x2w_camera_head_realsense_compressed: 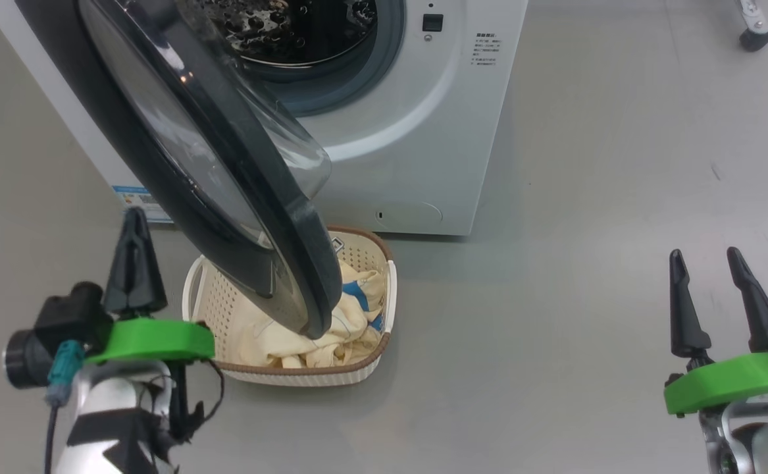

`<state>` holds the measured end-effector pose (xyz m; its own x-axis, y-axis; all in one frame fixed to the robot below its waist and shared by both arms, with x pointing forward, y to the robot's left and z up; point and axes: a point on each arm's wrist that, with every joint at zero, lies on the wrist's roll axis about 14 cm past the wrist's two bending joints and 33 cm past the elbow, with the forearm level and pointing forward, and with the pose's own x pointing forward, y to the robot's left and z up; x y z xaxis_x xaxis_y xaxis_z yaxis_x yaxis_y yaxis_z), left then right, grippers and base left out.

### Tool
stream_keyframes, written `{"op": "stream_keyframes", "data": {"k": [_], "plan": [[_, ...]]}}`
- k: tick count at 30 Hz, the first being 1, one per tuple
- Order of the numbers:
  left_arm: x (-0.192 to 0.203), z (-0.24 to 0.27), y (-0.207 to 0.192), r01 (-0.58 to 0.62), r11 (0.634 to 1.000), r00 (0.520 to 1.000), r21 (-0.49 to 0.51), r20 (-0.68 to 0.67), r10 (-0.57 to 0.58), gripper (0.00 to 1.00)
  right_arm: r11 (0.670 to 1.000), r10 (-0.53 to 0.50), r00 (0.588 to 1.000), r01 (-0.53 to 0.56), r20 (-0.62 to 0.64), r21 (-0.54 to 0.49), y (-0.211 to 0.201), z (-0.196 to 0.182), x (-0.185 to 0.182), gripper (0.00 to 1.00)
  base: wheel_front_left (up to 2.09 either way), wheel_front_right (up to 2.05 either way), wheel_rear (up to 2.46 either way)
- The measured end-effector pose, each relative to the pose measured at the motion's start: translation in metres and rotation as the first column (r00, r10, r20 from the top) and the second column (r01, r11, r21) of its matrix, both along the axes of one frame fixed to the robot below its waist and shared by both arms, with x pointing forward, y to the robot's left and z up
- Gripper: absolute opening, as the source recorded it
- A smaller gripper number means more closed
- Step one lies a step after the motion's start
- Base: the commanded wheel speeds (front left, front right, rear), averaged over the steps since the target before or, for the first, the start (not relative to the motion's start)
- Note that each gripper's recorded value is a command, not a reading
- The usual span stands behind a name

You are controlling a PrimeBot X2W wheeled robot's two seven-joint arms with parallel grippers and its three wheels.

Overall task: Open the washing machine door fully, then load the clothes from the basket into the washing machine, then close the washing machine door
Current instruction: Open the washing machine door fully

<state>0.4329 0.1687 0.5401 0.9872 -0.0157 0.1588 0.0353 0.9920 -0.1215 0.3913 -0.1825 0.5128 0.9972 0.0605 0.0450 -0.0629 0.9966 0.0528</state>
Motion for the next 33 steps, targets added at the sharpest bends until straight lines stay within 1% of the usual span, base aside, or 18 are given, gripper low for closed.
{"op": "stream_keyframes", "data": {"k": [4,8,12,15,17,19,21,24,25,27,30,33], "plan": [[0.002,0.055,0.019,-0.074,0.997,0.985,0.019,0.161,0.070,0.00,1.000,0.001,1.000,-0.001,0.005,0.001,0.001,0.002,-0.001,1.00,0.00,0.00,0.00],[-0.007,0.104,0.015,-0.079,0.997,0.948,0.027,0.311,0.066,0.00,1.000,0.000,1.000,0.000,0.011,0.002,0.000,0.004,-0.002,1.00,0.00,0.00,0.00],[-0.021,0.142,-0.012,-0.003,0.999,0.912,0.039,0.411,-0.013,0.00,1.000,-0.002,1.000,0.002,0.016,0.002,0.000,0.006,-0.004,1.00,0.00,0.00,0.00],[-0.033,0.162,-0.046,0.111,0.992,0.884,0.055,0.451,-0.124,0.00,1.000,-0.005,1.000,0.005,0.014,0.002,-0.001,0.006,-0.006,1.00,0.00,0.00,0.00],[-0.042,0.168,-0.075,0.216,0.975,0.863,0.053,0.457,-0.216,0.00,1.000,-0.005,1.000,0.005,0.008,0.002,-0.001,0.004,-0.009,1.00,0.00,0.00,0.00],[-0.051,0.171,-0.101,0.317,0.947,0.838,0.044,0.455,-0.302,0.00,1.000,-0.007,1.000,0.007,0.006,0.002,-0.002,0.003,-0.011,1.00,0.00,0.00,0.00],[-0.062,0.171,-0.126,0.412,0.911,0.810,0.034,0.443,-0.383,0.00,1.000,-0.009,1.000,0.009,0.007,0.003,-0.002,0.004,-0.012,1.00,0.00,0.00,0.00],[-0.079,0.170,-0.159,0.535,0.845,0.759,0.010,0.432,-0.486,0.00,1.000,-0.014,1.000,0.014,0.008,0.003,-0.004,0.004,-0.014,1.00,0.00,0.00,0.00],[-0.083,0.169,-0.168,0.566,0.824,0.746,-0.004,0.427,-0.511,0.00,1.000,-0.016,1.000,0.016,0.007,0.003,-0.005,0.004,-0.014,1.00,0.00,0.00,0.00],[-0.089,0.165,-0.180,0.606,0.795,0.730,-0.026,0.414,-0.543,0.00,1.000,-0.020,1.000,0.020,0.003,0.003,-0.006,0.002,-0.015,1.00,0.00,0.00,0.00],[-0.088,0.152,-0.193,0.634,0.771,0.732,-0.061,0.370,-0.573,0.00,1.000,-0.022,1.000,0.022,-0.001,0.004,-0.006,0.001,-0.016,1.00,0.00,0.00,0.00],[-0.079,0.128,-0.200,0.635,0.766,0.755,-0.106,0.294,-0.586,0.00,1.000,-0.025,1.000,0.025,-0.007,0.003,-0.007,-0.001,-0.016,1.00,0.00,0.00,0.00]]}}
